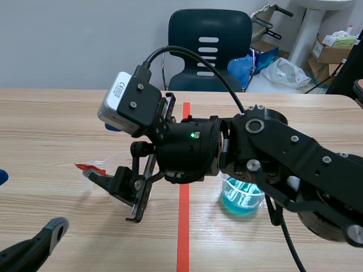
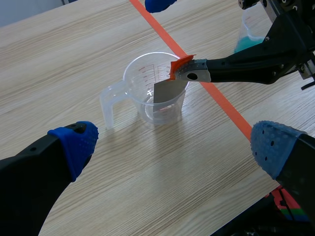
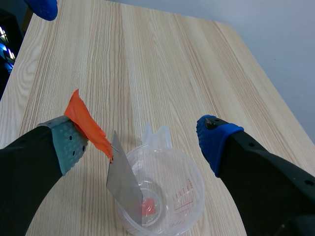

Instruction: Do the redox reaction experiment

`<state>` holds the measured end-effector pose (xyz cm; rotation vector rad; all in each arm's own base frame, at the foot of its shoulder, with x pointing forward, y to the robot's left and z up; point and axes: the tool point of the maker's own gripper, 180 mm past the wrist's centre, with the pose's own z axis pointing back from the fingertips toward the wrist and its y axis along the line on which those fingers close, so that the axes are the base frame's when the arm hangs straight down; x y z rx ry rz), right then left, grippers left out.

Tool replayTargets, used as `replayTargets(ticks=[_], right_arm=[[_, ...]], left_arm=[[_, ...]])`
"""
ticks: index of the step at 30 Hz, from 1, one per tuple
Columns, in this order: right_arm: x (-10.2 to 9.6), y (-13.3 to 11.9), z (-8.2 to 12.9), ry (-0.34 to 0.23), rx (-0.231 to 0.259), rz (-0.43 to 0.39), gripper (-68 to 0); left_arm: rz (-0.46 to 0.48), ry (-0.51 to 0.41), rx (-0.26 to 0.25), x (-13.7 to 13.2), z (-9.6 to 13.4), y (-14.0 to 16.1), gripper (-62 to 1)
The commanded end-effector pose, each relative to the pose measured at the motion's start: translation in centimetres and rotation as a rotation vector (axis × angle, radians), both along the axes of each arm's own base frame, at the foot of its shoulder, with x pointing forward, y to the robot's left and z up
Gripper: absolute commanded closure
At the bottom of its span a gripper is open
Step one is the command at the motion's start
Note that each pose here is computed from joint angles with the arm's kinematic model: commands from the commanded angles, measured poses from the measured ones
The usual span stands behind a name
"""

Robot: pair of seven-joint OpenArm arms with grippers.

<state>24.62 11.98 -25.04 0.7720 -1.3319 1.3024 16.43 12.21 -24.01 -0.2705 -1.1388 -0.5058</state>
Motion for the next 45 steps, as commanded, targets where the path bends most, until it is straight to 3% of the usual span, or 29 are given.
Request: replayTargets(ticks=[1,25,30,37,40,45], right_arm=[[0.7,-0.1,0.8,-0.022,0.014,-0.004,-45.0],[0.5,0.0,1.1,-0.026,0.018,0.003,-45.0],[-0.3,-0.4,3.3,-0.054,0.061,0.033,-45.1],[-2.5,-1.1,7.7,-0.118,0.130,0.093,-50.9],[-3.3,-1.6,8.8,-0.140,0.135,0.115,-54.6],[-3.8,-2.7,9.6,-0.165,0.127,0.108,-54.9]], left_arm=[[0.002,-0.025,-0.022,0.3,0.7,-0.3,-62.3],[0.002,-0.025,-0.022,0.3,0.7,-0.3,-62.3],[0.002,-0.025,-0.022,0.3,0.7,-0.3,-62.3],[0.001,-0.025,-0.022,0.3,0.7,-0.3,-62.3],[0.002,-0.025,-0.021,0.3,0.7,-0.2,-62.3],[-0.001,-0.028,-0.018,0.3,0.8,-0.2,-62.3]])
